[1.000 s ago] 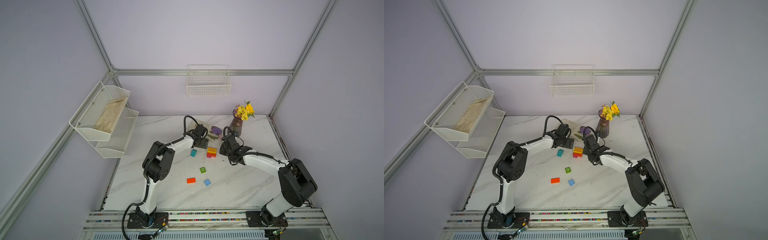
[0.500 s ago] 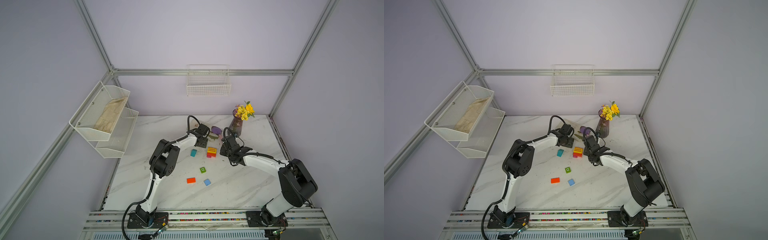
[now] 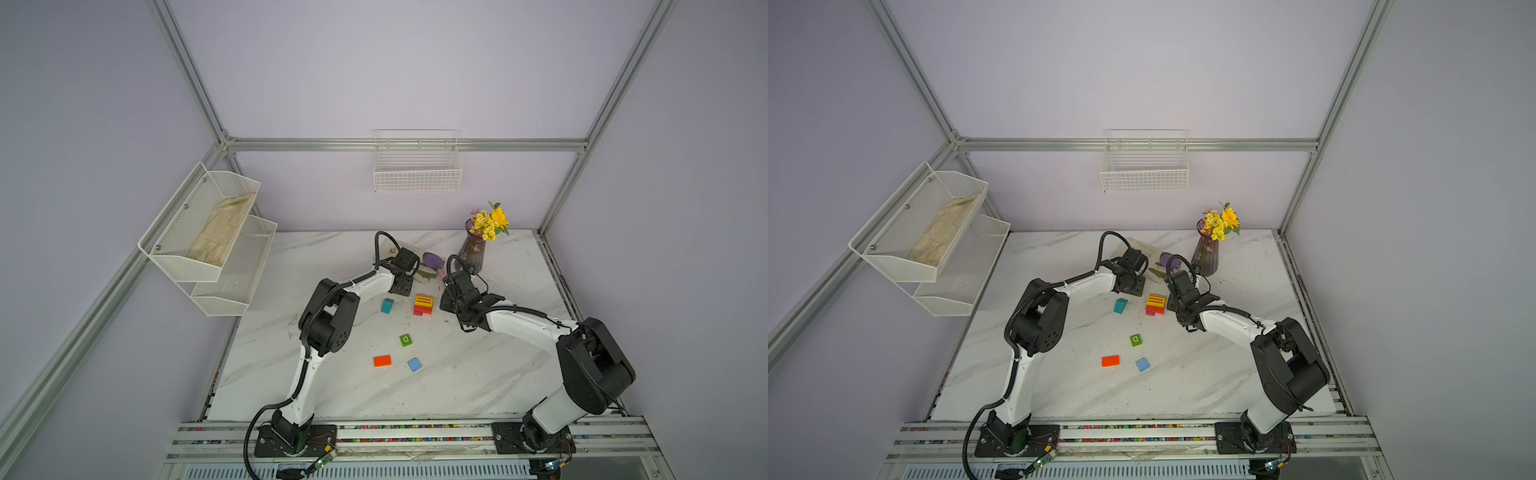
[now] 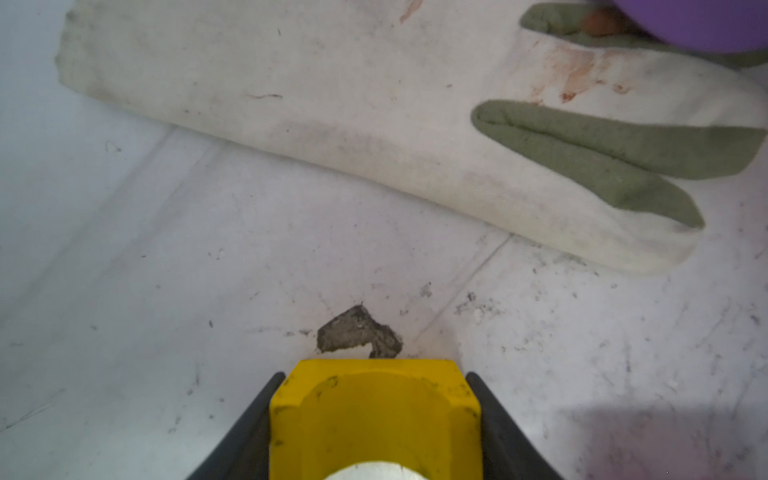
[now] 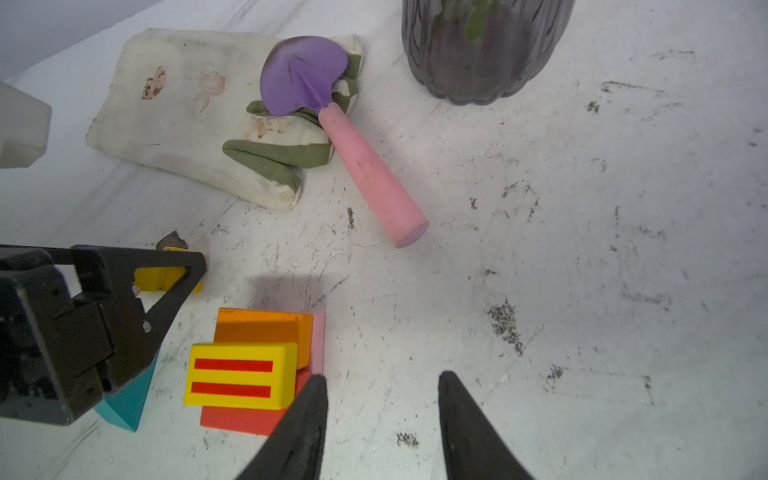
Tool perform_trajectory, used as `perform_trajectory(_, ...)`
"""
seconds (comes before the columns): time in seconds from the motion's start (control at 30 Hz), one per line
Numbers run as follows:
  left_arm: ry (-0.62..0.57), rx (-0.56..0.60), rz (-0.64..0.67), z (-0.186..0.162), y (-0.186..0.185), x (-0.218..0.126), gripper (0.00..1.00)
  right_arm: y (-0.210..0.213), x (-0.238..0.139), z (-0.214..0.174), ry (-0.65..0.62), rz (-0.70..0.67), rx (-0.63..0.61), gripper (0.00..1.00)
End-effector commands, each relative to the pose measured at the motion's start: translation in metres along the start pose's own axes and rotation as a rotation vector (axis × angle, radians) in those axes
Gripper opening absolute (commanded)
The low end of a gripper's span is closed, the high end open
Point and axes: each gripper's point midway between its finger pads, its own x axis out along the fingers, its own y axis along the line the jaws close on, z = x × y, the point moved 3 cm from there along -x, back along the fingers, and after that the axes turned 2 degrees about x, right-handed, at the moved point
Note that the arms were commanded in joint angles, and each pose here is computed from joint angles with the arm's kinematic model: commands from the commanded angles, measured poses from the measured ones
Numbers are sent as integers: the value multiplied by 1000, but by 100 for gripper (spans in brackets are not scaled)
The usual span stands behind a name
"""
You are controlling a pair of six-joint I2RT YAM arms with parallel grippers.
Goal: Build the wood block tower
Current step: 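Lift the arch block with the left gripper while the right gripper withdraws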
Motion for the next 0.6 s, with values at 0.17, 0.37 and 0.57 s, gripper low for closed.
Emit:
perform_trajectory(0.17, -180, -79, -27, 44, 8, -109, 39, -17, -5, 6, -40, -45, -17, 47)
perform_trajectory(0.37, -266, -54, 17, 26, -16, -166, 39, -79, -9, 34, -123, -151, 45, 46)
perform_trajectory(0.57, -323, -62, -39, 11, -45, -203, 37, -145, -18, 41, -229, -310, 155, 48)
